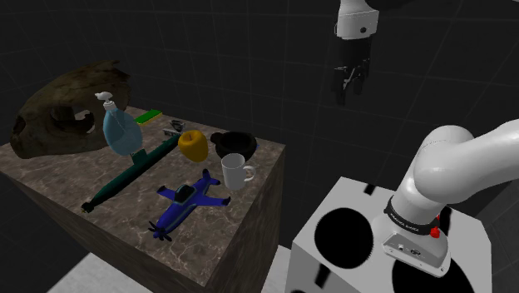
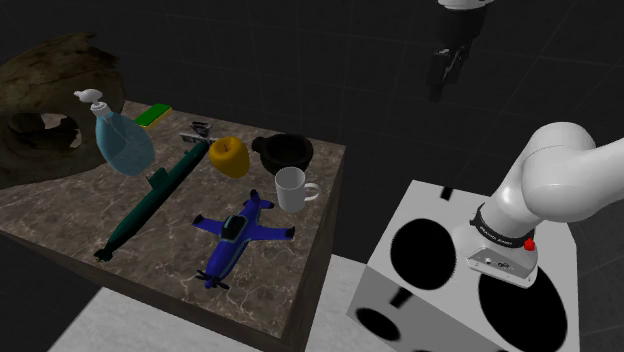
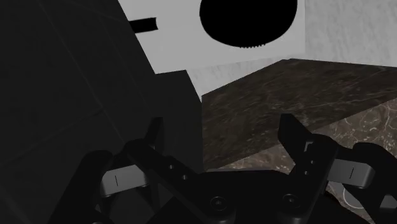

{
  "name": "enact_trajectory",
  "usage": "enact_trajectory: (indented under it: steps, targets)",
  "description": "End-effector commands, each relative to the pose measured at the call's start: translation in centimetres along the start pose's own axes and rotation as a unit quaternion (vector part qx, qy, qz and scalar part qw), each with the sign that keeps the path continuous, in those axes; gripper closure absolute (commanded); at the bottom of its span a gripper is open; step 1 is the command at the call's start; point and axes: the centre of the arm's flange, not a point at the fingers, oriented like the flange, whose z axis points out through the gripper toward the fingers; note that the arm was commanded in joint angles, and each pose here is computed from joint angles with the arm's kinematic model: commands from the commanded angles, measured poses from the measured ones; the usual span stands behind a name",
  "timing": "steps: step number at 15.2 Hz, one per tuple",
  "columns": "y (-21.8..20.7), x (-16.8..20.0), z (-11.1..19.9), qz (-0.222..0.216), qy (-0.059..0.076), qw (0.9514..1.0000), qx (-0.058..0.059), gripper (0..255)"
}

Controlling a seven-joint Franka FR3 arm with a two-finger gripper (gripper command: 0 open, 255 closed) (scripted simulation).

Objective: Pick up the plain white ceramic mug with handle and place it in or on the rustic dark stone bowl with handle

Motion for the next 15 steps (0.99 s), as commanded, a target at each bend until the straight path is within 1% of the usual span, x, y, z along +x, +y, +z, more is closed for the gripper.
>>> enact_trajectory:
  steps: [1,15]
  targets:
    - [0.0,0.0,0.0,0.0,0.0,1.0,0.0,0]
    - [-14.5,7.8,6.5,0.015,0.045,0.9989,0.005,0]
